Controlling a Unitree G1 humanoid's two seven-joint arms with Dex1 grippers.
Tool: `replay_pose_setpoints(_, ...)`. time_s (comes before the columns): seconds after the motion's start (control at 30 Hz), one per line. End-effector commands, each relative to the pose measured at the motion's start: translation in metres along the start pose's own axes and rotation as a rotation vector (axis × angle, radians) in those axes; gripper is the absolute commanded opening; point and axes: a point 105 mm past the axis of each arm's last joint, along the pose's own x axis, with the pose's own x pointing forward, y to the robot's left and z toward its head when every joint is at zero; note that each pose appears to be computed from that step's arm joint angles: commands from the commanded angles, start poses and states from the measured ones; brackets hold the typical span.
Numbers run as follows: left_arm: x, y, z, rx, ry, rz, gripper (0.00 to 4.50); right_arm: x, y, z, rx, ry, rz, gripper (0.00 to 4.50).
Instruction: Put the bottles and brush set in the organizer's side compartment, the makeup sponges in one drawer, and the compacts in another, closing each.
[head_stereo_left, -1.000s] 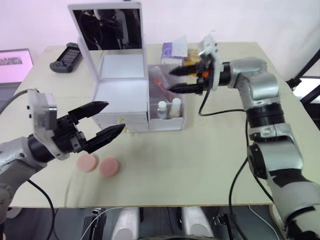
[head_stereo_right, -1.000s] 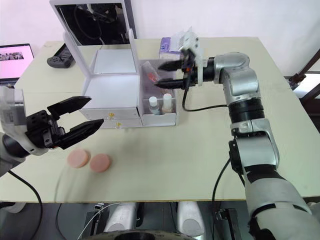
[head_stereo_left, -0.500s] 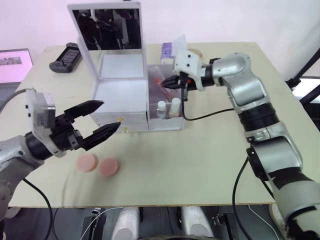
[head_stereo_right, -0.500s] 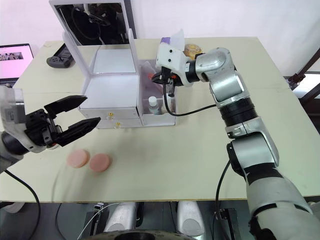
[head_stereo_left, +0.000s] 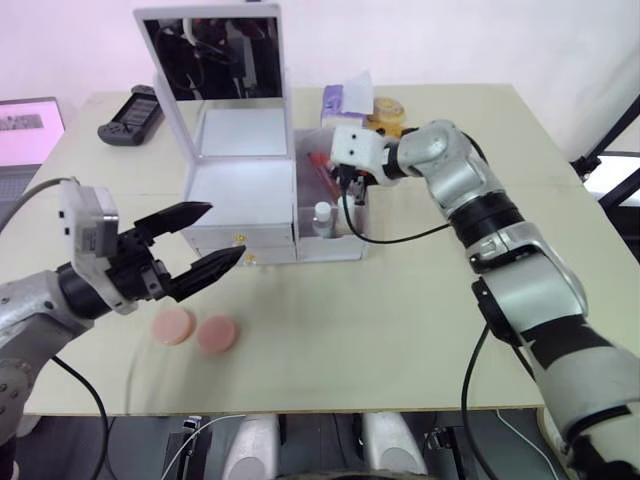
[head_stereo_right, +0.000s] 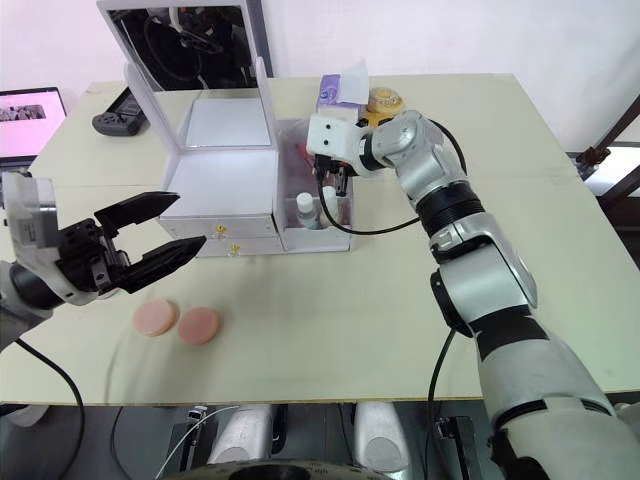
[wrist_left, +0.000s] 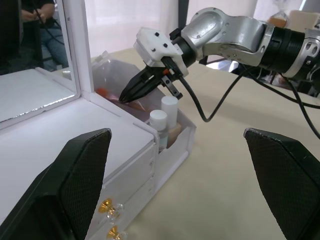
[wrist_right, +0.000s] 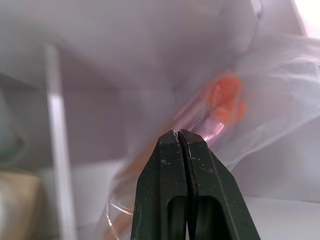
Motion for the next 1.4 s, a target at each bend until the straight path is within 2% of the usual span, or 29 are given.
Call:
replay_pose_setpoints(0.03,0.002,-0.003,0.007,0.032,-0.025,-0.008,4.5,-0.002,-0.008,0.003,-0.068,0.046,-0.015,0.06)
replay_pose_setpoints(0.27,0.004,-0.004,0.007,0.029,-0.03,-0.013,4.5,0.006,0.001,0.007,-0.099,0.064,0.043,0.06)
replay_pose_setpoints(0.37,0.005,-0.005,0.007,0.027,-0.031,-0.013,4.5,0.003,-0.006,0.016,-0.106,0.026,0.01,0.06)
replay_pose_setpoints(0.5,0.004,-0.004,0.006,0.025,-0.032,-0.01,4.5,-0.022,-0.028,0.047,-0.08,-0.133,-0.043,0.06)
replay_pose_setpoints(0.6,0.003,-0.004,0.006,0.024,-0.032,-0.008,4.5,-0.04,-0.034,0.057,-0.075,-0.197,-0.041,0.06)
replay_pose_setpoints(0.8,0.003,-0.002,0.005,0.024,-0.033,-0.006,4.5,-0.053,-0.039,0.06,-0.089,-0.203,-0.066,0.06)
replay_pose_setpoints(1.1,0.005,-0.003,0.005,0.026,-0.038,-0.016,4.5,-0.019,-0.03,0.028,-0.151,-0.015,-0.065,0.06)
replay_pose_setpoints(1.4,0.004,-0.004,0.006,0.026,-0.042,-0.005,4.5,0.007,-0.015,0.016,-0.212,0.122,-0.008,0.06)
